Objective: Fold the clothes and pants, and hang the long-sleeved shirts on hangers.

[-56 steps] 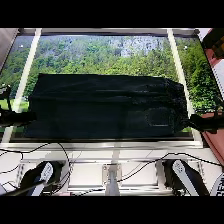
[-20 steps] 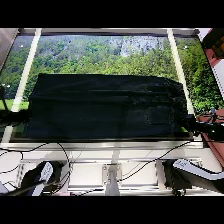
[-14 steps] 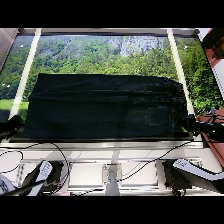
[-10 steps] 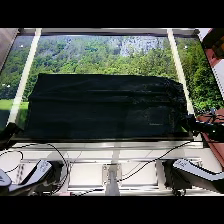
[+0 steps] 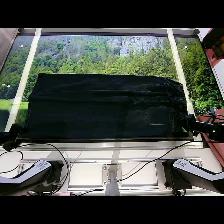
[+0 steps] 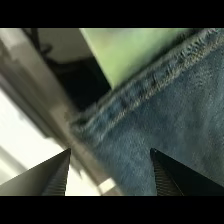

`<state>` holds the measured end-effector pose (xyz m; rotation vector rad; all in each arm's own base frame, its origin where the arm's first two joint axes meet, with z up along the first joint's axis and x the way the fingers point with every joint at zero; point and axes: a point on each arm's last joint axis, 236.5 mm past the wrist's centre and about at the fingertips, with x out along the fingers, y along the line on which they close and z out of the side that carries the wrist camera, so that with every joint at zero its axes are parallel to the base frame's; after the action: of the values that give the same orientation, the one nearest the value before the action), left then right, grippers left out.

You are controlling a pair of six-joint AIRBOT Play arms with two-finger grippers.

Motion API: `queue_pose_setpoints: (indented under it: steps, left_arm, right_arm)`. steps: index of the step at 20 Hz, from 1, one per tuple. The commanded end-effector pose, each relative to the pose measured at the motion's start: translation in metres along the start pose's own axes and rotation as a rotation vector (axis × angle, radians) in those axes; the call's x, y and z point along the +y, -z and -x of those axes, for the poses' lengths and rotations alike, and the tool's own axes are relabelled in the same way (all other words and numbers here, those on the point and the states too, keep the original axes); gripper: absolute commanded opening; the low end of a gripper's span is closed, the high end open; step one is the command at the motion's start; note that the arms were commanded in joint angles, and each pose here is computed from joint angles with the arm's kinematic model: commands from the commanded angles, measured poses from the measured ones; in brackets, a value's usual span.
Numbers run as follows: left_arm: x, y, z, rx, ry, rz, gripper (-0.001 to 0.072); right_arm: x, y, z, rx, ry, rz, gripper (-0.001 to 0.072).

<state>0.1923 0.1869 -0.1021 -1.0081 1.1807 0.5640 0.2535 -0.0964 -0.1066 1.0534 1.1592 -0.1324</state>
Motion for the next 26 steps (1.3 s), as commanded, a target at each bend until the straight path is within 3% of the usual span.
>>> queue_pose_setpoints:
  steps: [1, 5, 7, 8, 9, 10, 13, 18, 22, 26]
  left_arm:
    - [-0.007, -0.006, -0.012, -0.012, 0.035, -0.020, 0.0491]
    - [-0.039, -0.013, -0.019, -0.042, 0.123, -0.077, 0.0450]
    - [-0.052, -0.015, -0.017, -0.055, 0.165, -0.091, 0.0210]
    - [-0.056, -0.016, -0.014, -0.066, 0.177, -0.091, 0.0174]
    - [-0.057, -0.018, -0.011, -0.079, 0.176, -0.097, 0.0058]
    - [-0.058, -0.020, -0.005, -0.099, 0.174, -0.115, 0.0029]
    - [-0.069, -0.031, 0.023, -0.200, 0.173, -0.182, 0.0028]
    - [-0.096, -0.056, 0.090, -0.398, 0.185, -0.235, 0.0024]
    - [-0.132, -0.072, 0.128, -0.491, 0.222, -0.291, 0.0024]
    - [-0.191, -0.093, 0.146, -0.653, 0.326, -0.326, 0.0024]
  right_arm:
    - [0.001, 0.000, 0.001, 0.004, -0.001, 0.023, 0.0044]
    - [0.003, 0.004, 0.001, 0.019, -0.011, 0.024, 0.0045]
    - [0.007, 0.010, 0.002, 0.042, -0.025, 0.032, 0.0045]
    - [0.010, 0.011, 0.003, 0.046, -0.031, 0.038, 0.0044]
    - [0.014, 0.013, 0.007, 0.044, -0.037, 0.049, 0.0044]
    - [0.019, 0.012, 0.013, 0.029, -0.039, 0.066, 0.0044]
    - [0.036, 0.013, 0.038, -0.032, -0.018, 0.095, 0.0043]
    - [0.036, 0.050, 0.069, -0.008, 0.155, 0.122, 0.0043]
    - [0.090, 0.034, 0.080, -0.102, 0.067, 0.202, 0.0042]
    - [0.161, -0.029, 0.106, -0.384, -0.035, 0.230, 0.0043]
